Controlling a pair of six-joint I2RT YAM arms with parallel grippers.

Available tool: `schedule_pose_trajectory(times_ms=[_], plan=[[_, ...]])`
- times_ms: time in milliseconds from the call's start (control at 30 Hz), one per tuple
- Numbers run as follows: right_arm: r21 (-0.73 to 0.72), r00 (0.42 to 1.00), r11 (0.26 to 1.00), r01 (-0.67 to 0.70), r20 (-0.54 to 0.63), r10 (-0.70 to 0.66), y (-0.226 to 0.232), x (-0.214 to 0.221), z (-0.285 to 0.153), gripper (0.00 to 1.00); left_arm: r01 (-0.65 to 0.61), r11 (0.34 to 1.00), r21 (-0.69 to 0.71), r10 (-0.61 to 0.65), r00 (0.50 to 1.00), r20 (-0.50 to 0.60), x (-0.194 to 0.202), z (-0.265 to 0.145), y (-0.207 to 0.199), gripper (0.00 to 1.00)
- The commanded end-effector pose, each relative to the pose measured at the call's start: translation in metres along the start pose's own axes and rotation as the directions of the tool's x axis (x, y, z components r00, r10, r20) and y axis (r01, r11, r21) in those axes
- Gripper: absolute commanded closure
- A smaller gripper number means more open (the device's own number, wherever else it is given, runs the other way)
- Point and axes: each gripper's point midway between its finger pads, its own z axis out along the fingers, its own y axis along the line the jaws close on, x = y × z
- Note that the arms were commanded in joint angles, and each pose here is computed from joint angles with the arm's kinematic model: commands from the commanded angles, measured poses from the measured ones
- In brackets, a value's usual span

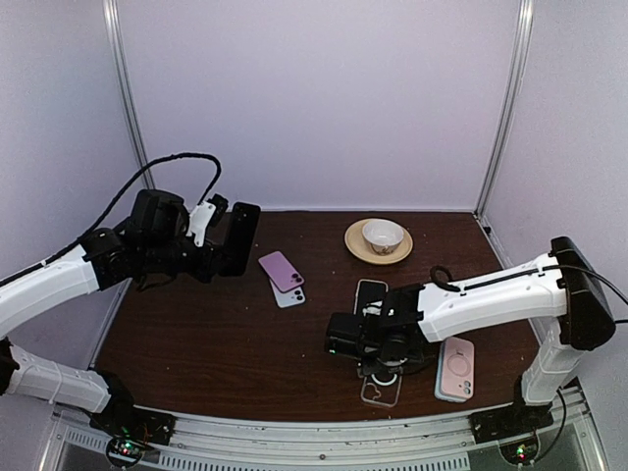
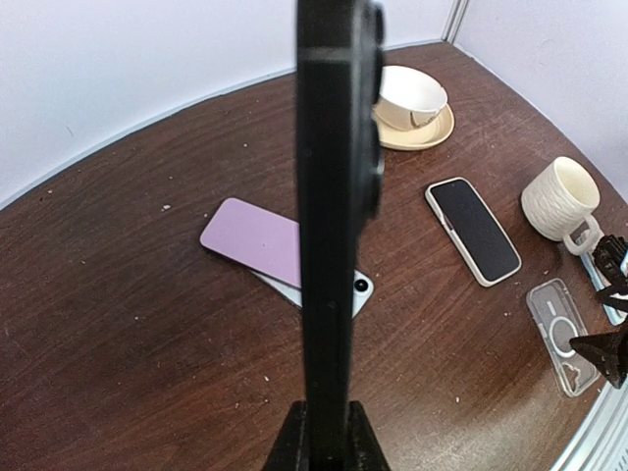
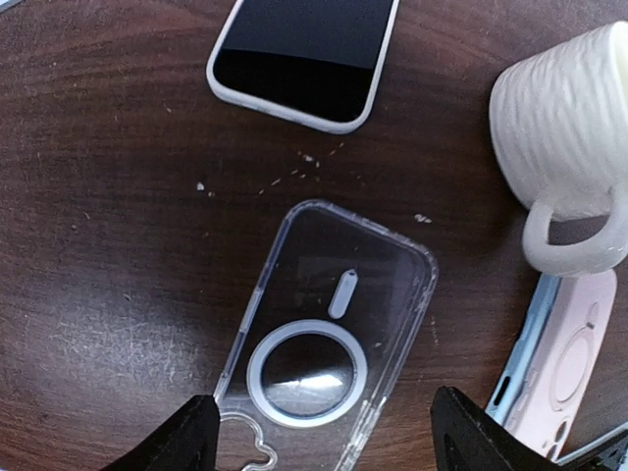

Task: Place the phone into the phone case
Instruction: Move the phone case to the center of the board.

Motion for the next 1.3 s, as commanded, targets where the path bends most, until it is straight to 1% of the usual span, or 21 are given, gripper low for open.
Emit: schedule_pose_trajectory(times_ms=[0,67,200,333,433,567,600,667,733,767,833,867,933,967,1033,1067,1133,1167,1200,1267], plan=[[-0.102,0.996,0.991,-0.085,-0.050,0.080,0.027,0.013,0.012,0.23,0.009,0.998,0.063,-0.013,0.998,0.067,-0.018,-0.002,-0.009,1.00],[-0.125,0.997,0.990,-0.070,-0.046,0.065,0.041,0.010,0.014,0.23,0.008,0.998,0.062,-0.013,0.997,0.076,-0.019,-0.004,-0.009,1.00],[-0.112,0.998,0.994,-0.013,-0.067,0.006,0.058,0.009,0.020,0.27,0.004,0.998,0.058,-0.009,0.997,0.082,-0.020,-0.005,-0.008,1.00],[-0.117,0.990,0.993,-0.018,-0.142,0.002,0.057,0.028,0.042,0.40,0.005,0.998,0.064,-0.010,0.997,0.075,-0.019,-0.004,-0.008,1.00],[-0.133,0.988,0.991,-0.029,-0.154,0.008,0.054,0.031,0.044,0.51,0.009,0.998,0.065,-0.014,0.997,0.079,-0.020,-0.005,-0.007,1.00],[-0.190,0.987,0.982,0.001,-0.158,-0.032,0.063,0.031,0.040,0.72,0.015,0.998,0.055,-0.019,0.997,0.079,-0.021,-0.004,-0.002,1.00],[-0.224,0.985,0.974,0.024,-0.160,-0.061,0.071,0.031,0.038,0.77,0.017,0.999,0.051,-0.021,0.997,0.078,-0.021,-0.004,0.000,1.00],[-0.324,0.973,0.941,0.093,-0.171,-0.155,0.093,0.035,0.030,0.83,0.029,0.998,0.049,-0.033,0.996,0.078,-0.021,-0.003,0.003,1.00],[-0.442,0.941,0.871,0.215,-0.144,-0.306,0.122,0.044,0.015,0.88,0.038,0.998,0.046,-0.041,0.996,0.078,-0.021,-0.003,0.006,1.00],[-0.483,0.916,0.826,0.291,-0.110,-0.387,0.136,0.047,0.006,0.91,0.040,0.998,0.043,-0.043,0.996,0.079,-0.021,-0.003,0.007,1.00],[-0.528,0.823,0.707,0.470,-0.027,-0.568,0.157,0.058,-0.012,0.95,0.043,0.998,0.042,-0.046,0.996,0.074,-0.020,-0.002,0.009,1.00],[-0.539,0.759,0.635,0.553,0.011,-0.651,0.167,0.065,-0.019,0.95,0.042,0.998,0.043,-0.046,0.996,0.074,-0.020,-0.002,0.008,1.00],[-0.551,0.604,0.470,0.690,0.079,-0.793,0.187,0.082,-0.032,0.93,0.043,0.998,0.044,-0.047,0.996,0.076,-0.021,-0.002,0.009,1.00],[-0.544,0.513,0.386,0.745,0.098,-0.853,0.186,0.093,-0.034,0.93,0.040,0.998,0.044,-0.044,0.996,0.078,-0.021,-0.003,0.009,1.00],[-0.504,0.366,0.263,0.822,0.115,-0.924,0.190,0.100,-0.031,0.93,0.039,0.999,0.035,-0.041,0.996,0.082,-0.022,-0.004,0.011,1.00],[-0.470,0.298,0.228,0.853,0.081,-0.951,0.182,0.102,-0.023,0.92,0.038,0.999,0.030,-0.041,0.996,0.083,-0.021,-0.004,0.012,1.00],[-0.398,0.192,0.152,0.904,0.061,-0.980,0.174,0.095,-0.011,0.92,0.036,0.999,0.026,-0.038,0.996,0.084,-0.022,-0.004,0.012,1.00],[-0.369,0.154,0.126,0.921,0.047,-0.987,0.170,0.092,-0.006,0.90,0.035,0.999,0.025,-0.037,0.996,0.082,-0.021,-0.004,0.013,1.00],[-0.329,0.127,0.108,0.938,0.038,-0.991,0.167,0.086,-0.002,0.86,0.037,0.999,0.024,-0.038,0.996,0.081,-0.021,-0.004,0.013,1.00],[-0.243,0.112,0.105,0.964,0.017,-0.994,0.159,0.071,-0.001,0.75,0.035,0.999,0.023,-0.037,0.996,0.082,-0.022,-0.004,0.013,1.00]])
